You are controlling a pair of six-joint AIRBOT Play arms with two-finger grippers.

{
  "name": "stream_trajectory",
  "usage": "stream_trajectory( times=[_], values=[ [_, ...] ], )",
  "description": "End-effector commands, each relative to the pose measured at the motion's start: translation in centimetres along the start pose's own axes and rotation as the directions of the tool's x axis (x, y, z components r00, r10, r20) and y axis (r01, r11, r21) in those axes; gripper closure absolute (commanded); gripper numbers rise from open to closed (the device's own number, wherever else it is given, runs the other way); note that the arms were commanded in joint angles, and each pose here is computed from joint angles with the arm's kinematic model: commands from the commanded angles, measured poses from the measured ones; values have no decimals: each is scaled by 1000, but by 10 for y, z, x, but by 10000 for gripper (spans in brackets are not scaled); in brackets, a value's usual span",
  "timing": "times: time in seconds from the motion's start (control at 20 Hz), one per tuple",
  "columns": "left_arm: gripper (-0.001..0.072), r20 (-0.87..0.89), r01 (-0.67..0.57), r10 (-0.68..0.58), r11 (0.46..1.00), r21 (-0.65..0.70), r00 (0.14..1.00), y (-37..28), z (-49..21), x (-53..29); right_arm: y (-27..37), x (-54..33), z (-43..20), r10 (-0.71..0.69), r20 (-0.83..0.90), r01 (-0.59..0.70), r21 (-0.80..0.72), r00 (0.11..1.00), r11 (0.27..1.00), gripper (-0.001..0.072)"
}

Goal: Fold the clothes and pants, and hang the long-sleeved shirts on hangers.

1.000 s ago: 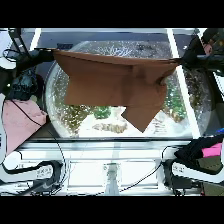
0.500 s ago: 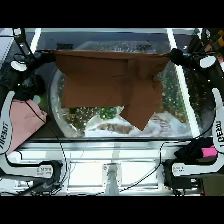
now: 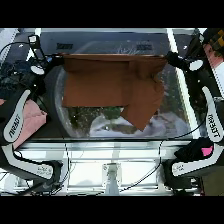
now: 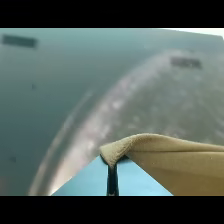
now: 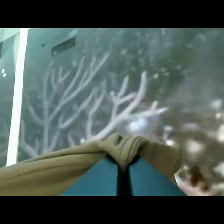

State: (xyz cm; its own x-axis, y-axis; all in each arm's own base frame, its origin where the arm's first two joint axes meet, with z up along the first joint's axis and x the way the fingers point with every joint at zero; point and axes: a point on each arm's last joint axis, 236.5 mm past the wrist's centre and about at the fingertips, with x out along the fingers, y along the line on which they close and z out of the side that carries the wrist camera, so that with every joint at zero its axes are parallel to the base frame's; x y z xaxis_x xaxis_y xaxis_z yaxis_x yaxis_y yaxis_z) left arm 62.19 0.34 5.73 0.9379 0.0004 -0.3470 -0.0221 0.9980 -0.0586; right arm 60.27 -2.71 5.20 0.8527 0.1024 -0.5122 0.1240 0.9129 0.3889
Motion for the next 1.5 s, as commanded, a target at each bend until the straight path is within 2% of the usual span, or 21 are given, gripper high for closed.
stream_trajectory(
  times=[0.0, 0.15, 0.3, 0.65, 0.95, 1.25, 1.45],
  values=[
    [692, 102, -111, 110, 994, 8, 989, 12, 10, 8, 5, 19, -5, -9, 42, 9, -9, 999, 1000, 696],
    [691, 122, -146, 144, 989, 6, 982, 21, 10, 10, 11, 26, -5, -10, 75, 11, -18, 997, 1000, 696],
    [691, 117, -142, 140, 990, 7, 983, 20, 8, 10, 11, 28, -15, -6, 37, 7, -26, 999, 1000, 696],
    [692, -95, 31, -30, 999, 7, 995, -15, -50, 19, 4, 29, -63, -27, -148, 6, -138, 989, 990, 697],
    [695, -202, 82, -86, 996, -29, 975, -5, -76, 15, -3, 26, -80, -52, -222, 10, -188, 974, 982, 697],
    [696, -332, 193, -200, 980, -56, 922, -20, -106, 1, -5, 17, -109, -61, -343, 2, -169, 937, 986, 697],
    [695, -436, 201, -200, 978, -45, 877, -20, -130, -9, -15, 11, -122, -103, -399, 29, -188, 911, 982, 697]
  ],
)
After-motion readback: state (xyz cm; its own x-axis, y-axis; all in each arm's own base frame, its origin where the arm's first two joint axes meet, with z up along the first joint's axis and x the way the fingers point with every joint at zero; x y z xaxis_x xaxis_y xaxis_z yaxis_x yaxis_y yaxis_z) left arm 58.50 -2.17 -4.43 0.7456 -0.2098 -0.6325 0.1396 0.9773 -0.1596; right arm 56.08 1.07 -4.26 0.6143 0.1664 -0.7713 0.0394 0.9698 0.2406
